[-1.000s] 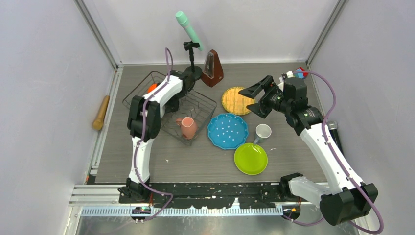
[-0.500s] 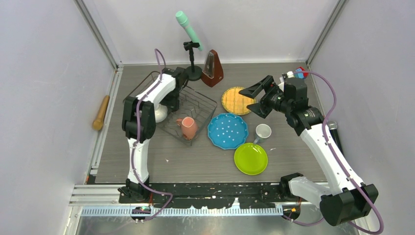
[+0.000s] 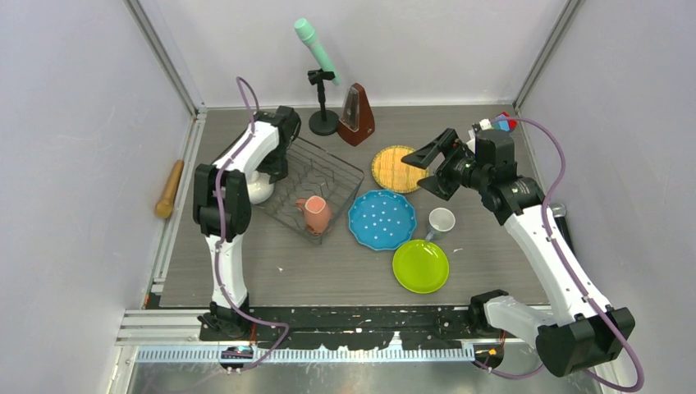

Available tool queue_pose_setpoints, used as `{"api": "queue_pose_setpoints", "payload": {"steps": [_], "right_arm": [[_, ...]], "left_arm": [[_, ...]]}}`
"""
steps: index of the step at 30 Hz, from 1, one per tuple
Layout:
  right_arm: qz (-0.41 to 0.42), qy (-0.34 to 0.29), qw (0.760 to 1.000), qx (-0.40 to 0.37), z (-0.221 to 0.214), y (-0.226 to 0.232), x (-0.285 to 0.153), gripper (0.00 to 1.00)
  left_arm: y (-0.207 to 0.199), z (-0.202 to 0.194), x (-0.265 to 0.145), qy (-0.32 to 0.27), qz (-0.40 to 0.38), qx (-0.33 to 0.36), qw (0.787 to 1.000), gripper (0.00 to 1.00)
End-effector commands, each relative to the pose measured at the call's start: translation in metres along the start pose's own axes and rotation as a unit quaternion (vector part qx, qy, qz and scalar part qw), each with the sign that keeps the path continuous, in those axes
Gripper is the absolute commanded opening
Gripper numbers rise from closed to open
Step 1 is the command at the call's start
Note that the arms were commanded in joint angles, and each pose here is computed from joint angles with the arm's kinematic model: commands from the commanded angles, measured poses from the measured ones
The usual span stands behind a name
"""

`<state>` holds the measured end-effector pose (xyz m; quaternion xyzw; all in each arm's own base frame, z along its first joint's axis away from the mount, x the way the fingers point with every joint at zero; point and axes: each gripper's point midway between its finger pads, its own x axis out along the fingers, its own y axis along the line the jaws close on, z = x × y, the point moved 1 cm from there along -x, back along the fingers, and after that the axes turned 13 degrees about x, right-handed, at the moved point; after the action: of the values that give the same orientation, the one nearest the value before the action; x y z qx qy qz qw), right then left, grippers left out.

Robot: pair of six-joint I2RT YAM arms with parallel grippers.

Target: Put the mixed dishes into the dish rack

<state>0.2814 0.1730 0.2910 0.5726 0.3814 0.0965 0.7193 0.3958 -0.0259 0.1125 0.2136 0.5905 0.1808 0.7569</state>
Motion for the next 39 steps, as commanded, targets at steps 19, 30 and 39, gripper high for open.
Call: {"api": "queue_pose_setpoints", "payload": {"steps": [19, 30, 39], "right_arm": [[-0.148, -0.126, 0.975, -0.108, 0.077, -0.076, 0.041, 0.82], [-0.1, -0.136, 0.986, -0.009, 0.129, -0.127, 0.082, 0.75], [-0.111, -0.106, 0.988, 0.015, 0.142, -0.171, 0.137, 0.75]], "left_arm": [[-0.029, -0.006, -0.199, -0.307, -0.385, 0.02, 0.87, 1.0], [-0.043, -0.054, -0.241, -0.411, -0.496, 0.053, 0.763, 1.0], [-0.037, -0.063, -0.248, -0.443, -0.493, 0.065, 0.746, 1.0]]}}
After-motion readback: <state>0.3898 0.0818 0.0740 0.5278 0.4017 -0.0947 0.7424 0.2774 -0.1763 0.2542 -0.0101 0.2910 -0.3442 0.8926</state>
